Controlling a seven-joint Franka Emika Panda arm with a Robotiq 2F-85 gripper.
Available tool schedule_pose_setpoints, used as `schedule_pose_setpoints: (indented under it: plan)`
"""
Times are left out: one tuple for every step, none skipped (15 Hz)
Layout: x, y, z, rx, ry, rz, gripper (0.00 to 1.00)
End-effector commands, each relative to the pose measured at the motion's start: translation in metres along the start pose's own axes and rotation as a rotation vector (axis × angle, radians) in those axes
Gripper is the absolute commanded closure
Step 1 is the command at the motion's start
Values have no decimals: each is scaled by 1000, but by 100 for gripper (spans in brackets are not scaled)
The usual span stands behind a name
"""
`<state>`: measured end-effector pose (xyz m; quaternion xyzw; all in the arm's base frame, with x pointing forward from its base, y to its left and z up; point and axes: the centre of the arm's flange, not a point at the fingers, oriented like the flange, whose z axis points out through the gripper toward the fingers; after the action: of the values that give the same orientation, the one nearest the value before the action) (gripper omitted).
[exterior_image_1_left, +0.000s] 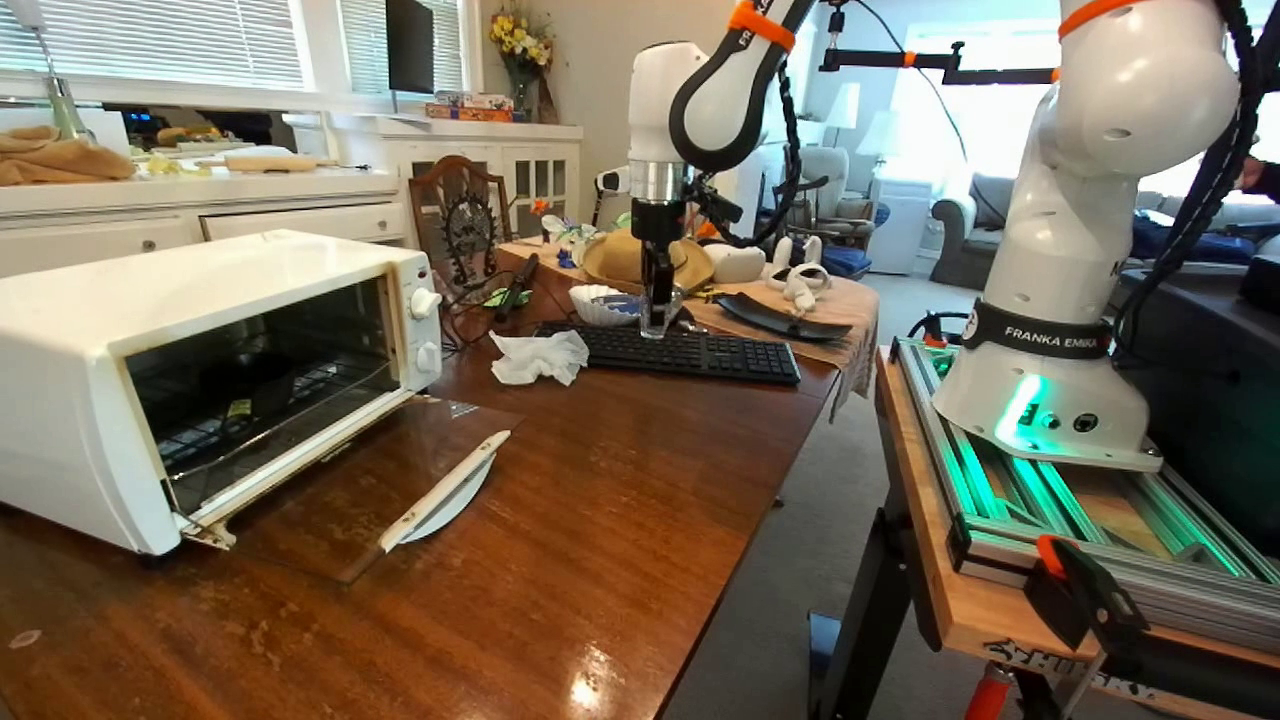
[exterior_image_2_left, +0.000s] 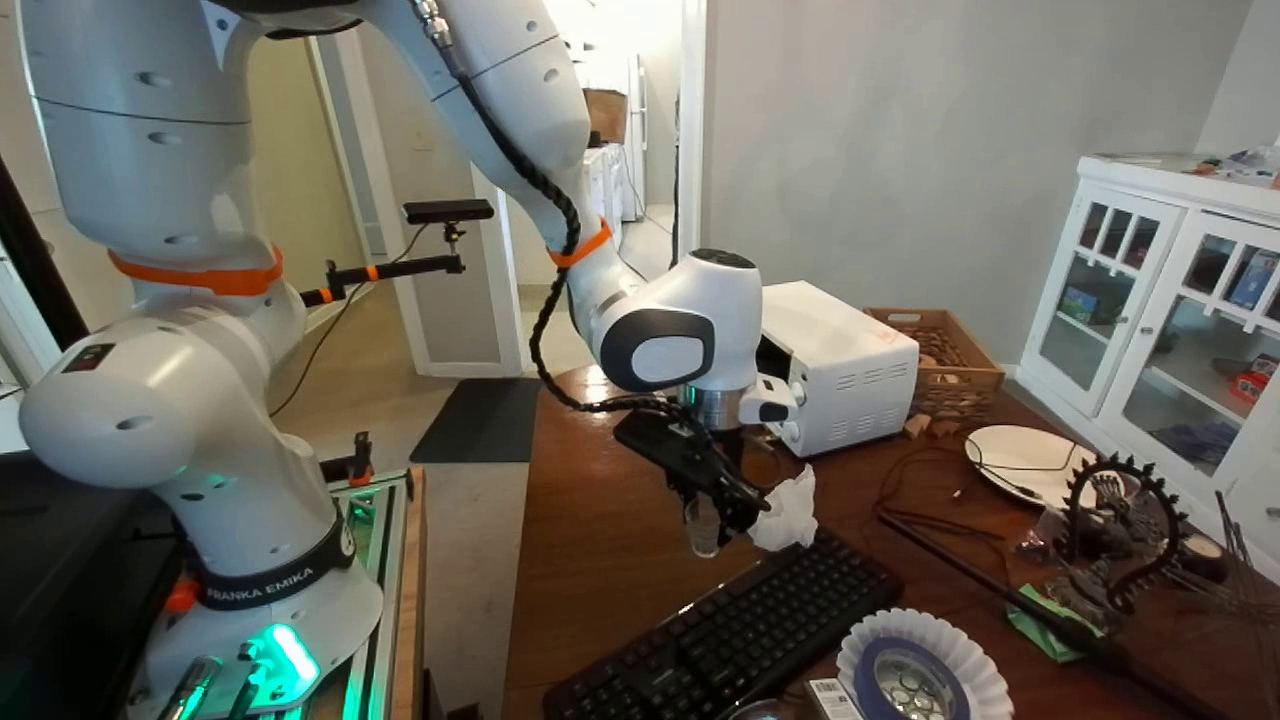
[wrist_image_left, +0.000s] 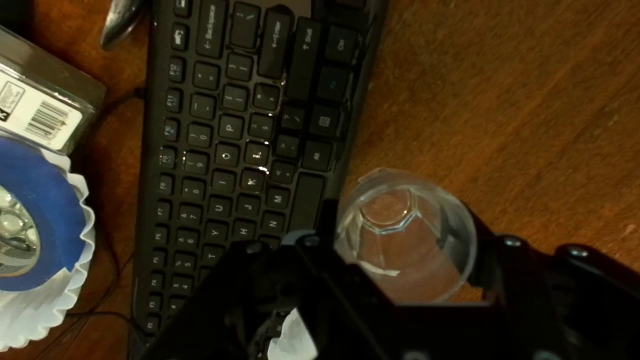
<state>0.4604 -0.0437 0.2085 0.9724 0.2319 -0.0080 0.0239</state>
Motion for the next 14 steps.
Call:
schedule_pose_setpoints:
  plan:
    - [13,-4,2,1,-7,-17,70]
    - [23,-9,0,-6,-3,-34,70]
    - [39,-17,-7,-18,6,-64,70]
    - [54,-26,-13,-27,-2,-92,70]
    - [75,-37,-18,-24,-15,-138,70]
    - [94,-48,-21,-19,-37,-179,70]
    - [113,-62,-22,-14,-59,-228,70]
    - [129,-74,-26,-7,-81,-272,70]
    - [146,-87,-31,-1,-100,-309,70]
    - [160,-96,-34,17,-127,-337,70]
    - [170,-104,-33,27,-159,-351,70]
    - [179,-107,-31,35,-186,-364,70]
    - [183,-109,-28,28,-198,-365,70]
    - [187,-106,-24,14,-207,-359,70]
